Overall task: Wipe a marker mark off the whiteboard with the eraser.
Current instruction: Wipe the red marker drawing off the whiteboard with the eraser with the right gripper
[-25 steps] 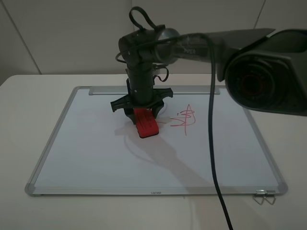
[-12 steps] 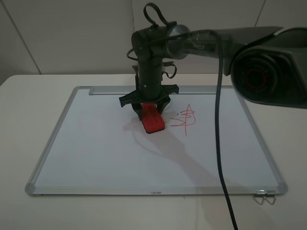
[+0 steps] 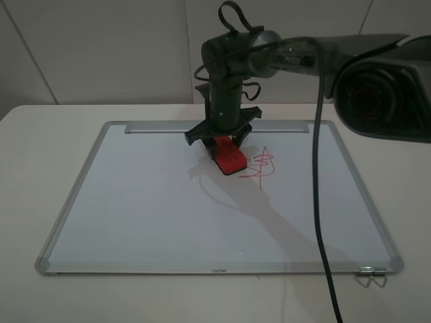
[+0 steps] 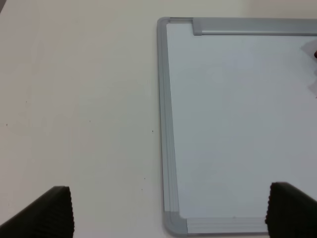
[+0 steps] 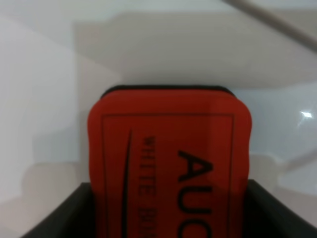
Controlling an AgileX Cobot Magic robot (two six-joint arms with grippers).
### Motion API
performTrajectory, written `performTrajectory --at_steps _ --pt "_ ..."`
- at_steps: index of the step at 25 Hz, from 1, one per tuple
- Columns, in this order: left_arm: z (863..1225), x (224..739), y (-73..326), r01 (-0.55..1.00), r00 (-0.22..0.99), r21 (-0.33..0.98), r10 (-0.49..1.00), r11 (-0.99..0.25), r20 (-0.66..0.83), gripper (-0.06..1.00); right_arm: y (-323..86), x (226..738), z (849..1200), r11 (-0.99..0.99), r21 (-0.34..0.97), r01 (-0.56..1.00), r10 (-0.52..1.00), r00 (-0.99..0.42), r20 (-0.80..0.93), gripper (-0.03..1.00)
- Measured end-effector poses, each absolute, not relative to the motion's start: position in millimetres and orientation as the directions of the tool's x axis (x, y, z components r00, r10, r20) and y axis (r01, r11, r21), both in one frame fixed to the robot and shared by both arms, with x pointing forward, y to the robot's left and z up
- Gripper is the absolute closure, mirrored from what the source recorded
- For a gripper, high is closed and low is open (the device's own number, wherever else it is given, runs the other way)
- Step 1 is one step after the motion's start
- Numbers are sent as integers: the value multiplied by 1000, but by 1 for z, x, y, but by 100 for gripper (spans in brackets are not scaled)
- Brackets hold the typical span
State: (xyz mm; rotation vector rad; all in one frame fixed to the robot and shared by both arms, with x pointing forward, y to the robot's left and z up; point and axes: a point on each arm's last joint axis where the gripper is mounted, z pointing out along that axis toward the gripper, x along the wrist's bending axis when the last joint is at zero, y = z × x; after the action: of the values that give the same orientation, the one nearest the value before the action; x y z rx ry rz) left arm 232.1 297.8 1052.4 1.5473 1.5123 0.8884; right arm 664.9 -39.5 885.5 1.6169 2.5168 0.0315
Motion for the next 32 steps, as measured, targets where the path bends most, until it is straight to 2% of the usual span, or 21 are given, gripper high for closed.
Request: performTrajectory --at_steps 9,17,23,32 --pt "1052 232 298 452 47 892 998 14 -39 17 -32 660 885 431 96 897 901 -422 -102 46" --pt "1052 232 298 452 47 892 998 14 -39 17 23 619 884 523 85 848 852 -521 -48 46" --pt "1052 232 298 452 47 892 998 14 -39 17 48 596 883 571 81 817 821 -570 -30 46" --pt "1052 232 298 452 47 892 998 14 -39 17 45 598 883 569 74 819 822 -568 -35 46"
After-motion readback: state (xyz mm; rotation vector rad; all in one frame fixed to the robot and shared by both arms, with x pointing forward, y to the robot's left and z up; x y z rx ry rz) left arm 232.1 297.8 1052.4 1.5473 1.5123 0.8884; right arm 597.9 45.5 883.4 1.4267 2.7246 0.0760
